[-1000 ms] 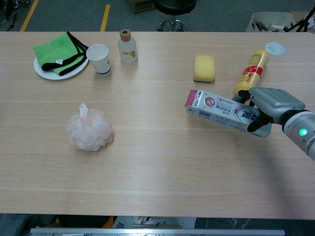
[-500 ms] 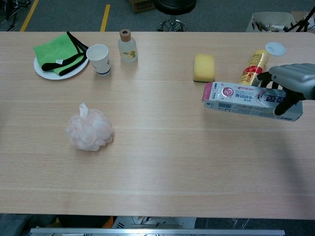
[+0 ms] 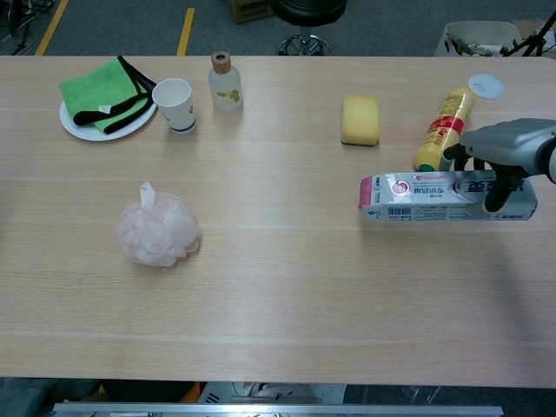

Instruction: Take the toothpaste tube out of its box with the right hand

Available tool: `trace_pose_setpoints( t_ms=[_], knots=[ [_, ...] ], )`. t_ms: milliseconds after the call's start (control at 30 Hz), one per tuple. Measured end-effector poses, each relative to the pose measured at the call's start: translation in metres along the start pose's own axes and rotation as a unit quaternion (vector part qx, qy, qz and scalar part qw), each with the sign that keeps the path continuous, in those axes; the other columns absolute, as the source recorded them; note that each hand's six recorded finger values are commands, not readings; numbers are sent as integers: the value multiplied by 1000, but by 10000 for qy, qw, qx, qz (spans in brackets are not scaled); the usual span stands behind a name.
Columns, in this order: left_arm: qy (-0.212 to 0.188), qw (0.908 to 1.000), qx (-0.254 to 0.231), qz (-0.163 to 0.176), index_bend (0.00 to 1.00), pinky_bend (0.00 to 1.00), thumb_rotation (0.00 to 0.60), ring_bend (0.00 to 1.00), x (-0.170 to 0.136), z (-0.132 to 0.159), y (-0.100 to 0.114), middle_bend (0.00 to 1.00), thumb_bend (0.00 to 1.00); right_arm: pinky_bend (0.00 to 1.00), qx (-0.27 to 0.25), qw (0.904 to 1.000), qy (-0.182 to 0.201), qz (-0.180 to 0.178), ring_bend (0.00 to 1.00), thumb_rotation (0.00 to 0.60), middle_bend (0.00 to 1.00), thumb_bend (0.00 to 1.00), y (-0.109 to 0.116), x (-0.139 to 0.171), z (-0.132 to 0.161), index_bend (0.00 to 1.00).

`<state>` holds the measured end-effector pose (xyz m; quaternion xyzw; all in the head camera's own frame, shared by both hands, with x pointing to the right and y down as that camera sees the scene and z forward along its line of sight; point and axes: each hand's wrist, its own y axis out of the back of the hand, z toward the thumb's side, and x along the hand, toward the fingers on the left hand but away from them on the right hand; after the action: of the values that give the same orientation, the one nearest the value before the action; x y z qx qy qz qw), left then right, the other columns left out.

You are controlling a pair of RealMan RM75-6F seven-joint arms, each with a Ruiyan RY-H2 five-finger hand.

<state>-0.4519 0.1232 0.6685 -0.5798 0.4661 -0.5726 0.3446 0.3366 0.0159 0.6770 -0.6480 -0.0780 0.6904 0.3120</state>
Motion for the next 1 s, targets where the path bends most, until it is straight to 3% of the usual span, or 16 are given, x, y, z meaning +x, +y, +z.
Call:
trace_pose_setpoints(
  t_ms=[467, 833, 1000],
  knots=[
    [-18, 10000, -3, 0, 136, 133, 600, 92, 1, 1, 0, 43, 164, 477, 633, 9965, -241, 494, 374, 600, 462, 450, 21, 4, -1, 456],
    [-40, 10000, -13, -14, 136, 132, 600, 91, 2, 3, -1, 43, 164, 488, 1120, 9919, -570, 203, 389, 600, 478, 453, 61, 18, 0, 472],
    [-56, 10000, -24, -8, 136, 133, 600, 91, 2, 4, -1, 42, 164, 491, 1349, 9887, -548, 363, 393, 600, 481, 461, 59, 17, 4, 475]
  ],
)
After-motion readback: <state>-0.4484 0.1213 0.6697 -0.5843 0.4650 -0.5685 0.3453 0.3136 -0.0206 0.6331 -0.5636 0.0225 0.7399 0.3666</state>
